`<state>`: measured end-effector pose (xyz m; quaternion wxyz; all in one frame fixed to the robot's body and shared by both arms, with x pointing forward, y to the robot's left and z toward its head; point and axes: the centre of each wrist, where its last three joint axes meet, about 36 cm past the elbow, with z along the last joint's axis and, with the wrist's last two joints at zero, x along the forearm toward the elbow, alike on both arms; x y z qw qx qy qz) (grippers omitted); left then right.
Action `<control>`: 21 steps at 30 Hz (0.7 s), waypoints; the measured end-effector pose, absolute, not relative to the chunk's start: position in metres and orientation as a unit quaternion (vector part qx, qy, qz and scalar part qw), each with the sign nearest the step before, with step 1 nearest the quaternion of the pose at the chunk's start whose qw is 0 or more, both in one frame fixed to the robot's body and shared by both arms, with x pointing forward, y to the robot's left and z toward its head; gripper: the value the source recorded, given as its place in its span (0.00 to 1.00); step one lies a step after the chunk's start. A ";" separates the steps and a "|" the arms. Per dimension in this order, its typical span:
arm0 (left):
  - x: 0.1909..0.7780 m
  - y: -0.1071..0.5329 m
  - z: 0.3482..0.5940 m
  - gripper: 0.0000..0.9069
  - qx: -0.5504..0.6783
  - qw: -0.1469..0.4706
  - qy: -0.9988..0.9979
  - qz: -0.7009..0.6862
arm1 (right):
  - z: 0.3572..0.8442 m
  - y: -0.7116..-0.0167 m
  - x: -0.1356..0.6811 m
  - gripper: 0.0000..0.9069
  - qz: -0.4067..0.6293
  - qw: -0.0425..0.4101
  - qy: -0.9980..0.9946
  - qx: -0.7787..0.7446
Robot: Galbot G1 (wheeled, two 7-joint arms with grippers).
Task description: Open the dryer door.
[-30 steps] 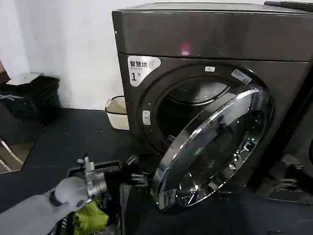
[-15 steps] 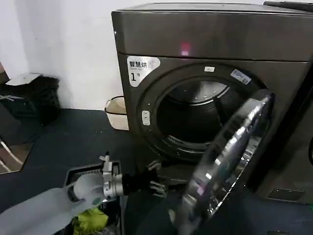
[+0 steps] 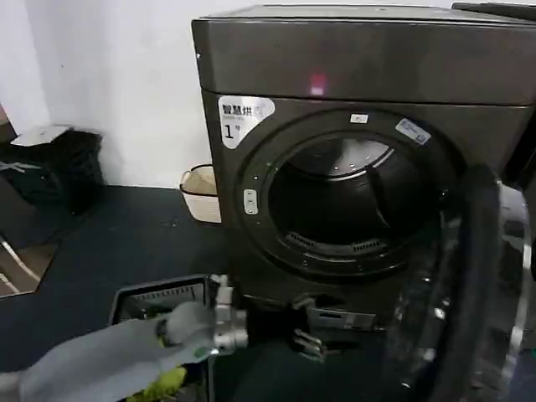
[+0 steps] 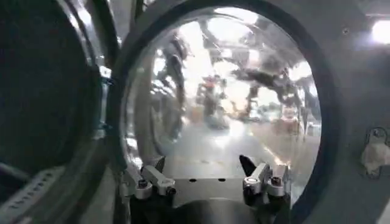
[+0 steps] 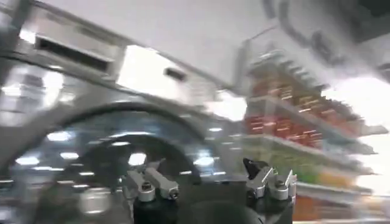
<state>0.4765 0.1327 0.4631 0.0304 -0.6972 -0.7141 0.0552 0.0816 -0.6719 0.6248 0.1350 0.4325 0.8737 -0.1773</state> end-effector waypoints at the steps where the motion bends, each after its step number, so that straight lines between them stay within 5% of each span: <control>1: 0.477 0.125 0.463 1.00 -0.701 0.030 -0.710 0.057 | 0.627 -0.673 0.076 1.00 -0.180 0.134 0.866 0.446; 21: 0.493 -0.023 0.475 1.00 -0.741 0.008 -0.669 0.061 | 0.646 -0.675 0.014 1.00 -0.201 0.125 0.820 0.520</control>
